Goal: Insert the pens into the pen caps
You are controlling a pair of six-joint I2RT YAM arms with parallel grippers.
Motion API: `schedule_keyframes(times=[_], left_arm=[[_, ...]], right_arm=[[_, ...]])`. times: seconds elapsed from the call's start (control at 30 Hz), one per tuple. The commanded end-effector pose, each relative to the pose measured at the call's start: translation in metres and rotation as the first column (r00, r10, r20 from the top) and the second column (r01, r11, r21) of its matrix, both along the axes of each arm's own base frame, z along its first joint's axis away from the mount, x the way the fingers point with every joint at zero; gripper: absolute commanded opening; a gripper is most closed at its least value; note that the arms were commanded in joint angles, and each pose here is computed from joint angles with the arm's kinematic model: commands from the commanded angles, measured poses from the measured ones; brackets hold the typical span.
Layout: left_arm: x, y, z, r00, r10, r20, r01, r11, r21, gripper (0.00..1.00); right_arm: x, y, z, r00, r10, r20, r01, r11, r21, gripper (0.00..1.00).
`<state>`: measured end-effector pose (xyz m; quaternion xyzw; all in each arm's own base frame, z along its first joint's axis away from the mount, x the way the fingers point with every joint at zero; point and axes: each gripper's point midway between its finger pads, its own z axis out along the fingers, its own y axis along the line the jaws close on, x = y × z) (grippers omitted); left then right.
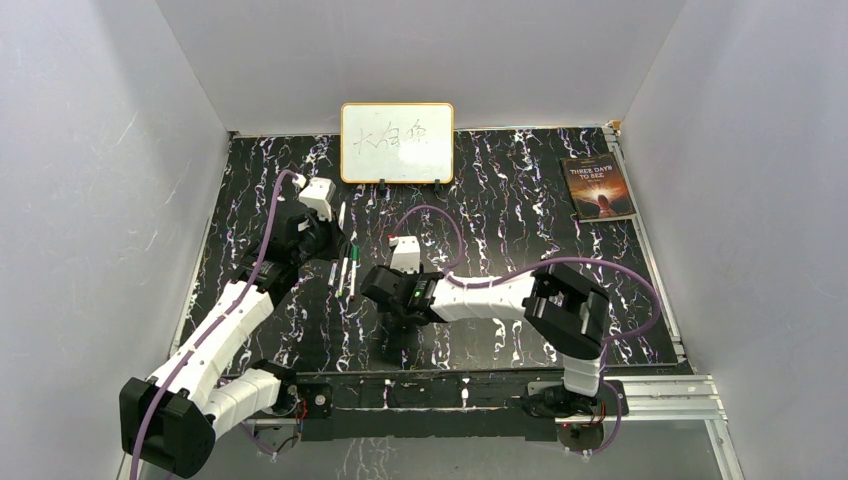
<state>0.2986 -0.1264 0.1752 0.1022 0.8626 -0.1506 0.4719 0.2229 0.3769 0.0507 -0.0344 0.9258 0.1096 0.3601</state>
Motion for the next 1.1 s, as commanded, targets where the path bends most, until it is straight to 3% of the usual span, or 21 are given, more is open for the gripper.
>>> schedule_keyframes(times=[0.0,0.3,0.77,0.93,1.07], left_arm=[[-0.002,-0.001,0.009,0.999,-0.02,0.027,0.02,1.0,-0.011,0.0],[-0.003,-0.004,0.01,0.999,-0.034,0.032,0.034,0.999,-0.017,0.0],[-0.003,-0.005,0.012,0.998,-0.044,0.038,0.045,0.999,-0.023,0.0],[-0.003,-0.006,0.012,0.998,-0.046,0.038,0.047,0.999,-0.024,0.0],[-0.004,-0.006,0.01,0.998,-0.049,0.033,0.05,0.998,-0.024,0.0]], right_arm=[[0.012,0.006,0.005,0.999,-0.036,0.018,0.035,0.999,0.008,0.46],[0.006,0.006,-0.019,0.999,-0.025,-0.029,0.024,0.999,-0.041,0.4],[0.008,-0.006,-0.025,0.999,-0.037,-0.021,0.034,0.992,-0.125,0.18],[0.006,-0.01,-0.029,0.999,-0.035,-0.027,0.031,0.989,-0.142,0.02],[0.008,-0.012,-0.021,0.999,-0.045,-0.008,0.044,0.995,-0.095,0.0]])
